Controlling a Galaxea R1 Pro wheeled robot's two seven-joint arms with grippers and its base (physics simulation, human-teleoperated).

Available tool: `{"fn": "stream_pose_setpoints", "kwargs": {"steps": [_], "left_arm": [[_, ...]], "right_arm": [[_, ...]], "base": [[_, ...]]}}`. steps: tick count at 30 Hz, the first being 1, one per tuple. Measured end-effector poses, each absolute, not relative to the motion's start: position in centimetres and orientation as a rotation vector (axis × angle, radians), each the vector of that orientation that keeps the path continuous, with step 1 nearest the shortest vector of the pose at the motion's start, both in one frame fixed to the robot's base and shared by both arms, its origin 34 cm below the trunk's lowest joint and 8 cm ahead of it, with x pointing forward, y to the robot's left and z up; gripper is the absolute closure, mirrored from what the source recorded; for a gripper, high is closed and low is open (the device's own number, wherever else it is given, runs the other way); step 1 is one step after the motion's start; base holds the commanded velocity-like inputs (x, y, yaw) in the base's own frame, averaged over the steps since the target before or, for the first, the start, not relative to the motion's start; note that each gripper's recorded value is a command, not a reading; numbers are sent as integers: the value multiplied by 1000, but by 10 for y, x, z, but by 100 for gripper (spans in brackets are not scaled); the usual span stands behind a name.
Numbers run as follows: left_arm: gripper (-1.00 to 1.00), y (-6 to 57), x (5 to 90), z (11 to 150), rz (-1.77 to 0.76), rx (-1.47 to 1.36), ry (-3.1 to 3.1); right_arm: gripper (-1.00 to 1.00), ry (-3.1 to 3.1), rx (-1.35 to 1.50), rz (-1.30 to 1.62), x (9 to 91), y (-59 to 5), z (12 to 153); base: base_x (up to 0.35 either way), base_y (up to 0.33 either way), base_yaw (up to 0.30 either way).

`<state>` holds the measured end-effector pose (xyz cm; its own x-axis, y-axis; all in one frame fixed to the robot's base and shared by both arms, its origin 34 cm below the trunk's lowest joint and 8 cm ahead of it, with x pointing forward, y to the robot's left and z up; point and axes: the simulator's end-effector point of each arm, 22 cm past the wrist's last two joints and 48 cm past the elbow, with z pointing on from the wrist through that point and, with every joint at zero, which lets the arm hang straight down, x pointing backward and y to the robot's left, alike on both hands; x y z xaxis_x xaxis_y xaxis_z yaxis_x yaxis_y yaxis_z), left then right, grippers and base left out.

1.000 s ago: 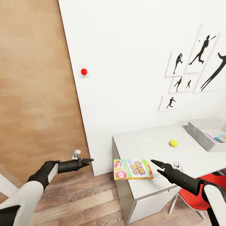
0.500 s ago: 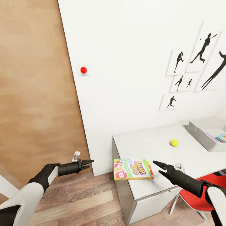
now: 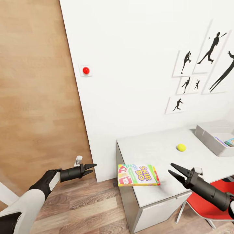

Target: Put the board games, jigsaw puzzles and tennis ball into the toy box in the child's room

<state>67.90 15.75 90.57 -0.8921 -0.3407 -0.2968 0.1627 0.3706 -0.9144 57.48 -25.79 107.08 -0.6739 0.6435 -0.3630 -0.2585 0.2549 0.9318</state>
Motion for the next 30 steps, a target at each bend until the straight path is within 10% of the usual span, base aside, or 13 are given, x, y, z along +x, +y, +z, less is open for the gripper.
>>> {"fn": "stream_pose_setpoints", "kwargs": {"steps": [30], "left_arm": [[-100,163,692,885,-1544,-191,2160]], "right_arm": [[-100,1564,252,1719,561,-248,1091]], "base": [[0,0,0]]}}
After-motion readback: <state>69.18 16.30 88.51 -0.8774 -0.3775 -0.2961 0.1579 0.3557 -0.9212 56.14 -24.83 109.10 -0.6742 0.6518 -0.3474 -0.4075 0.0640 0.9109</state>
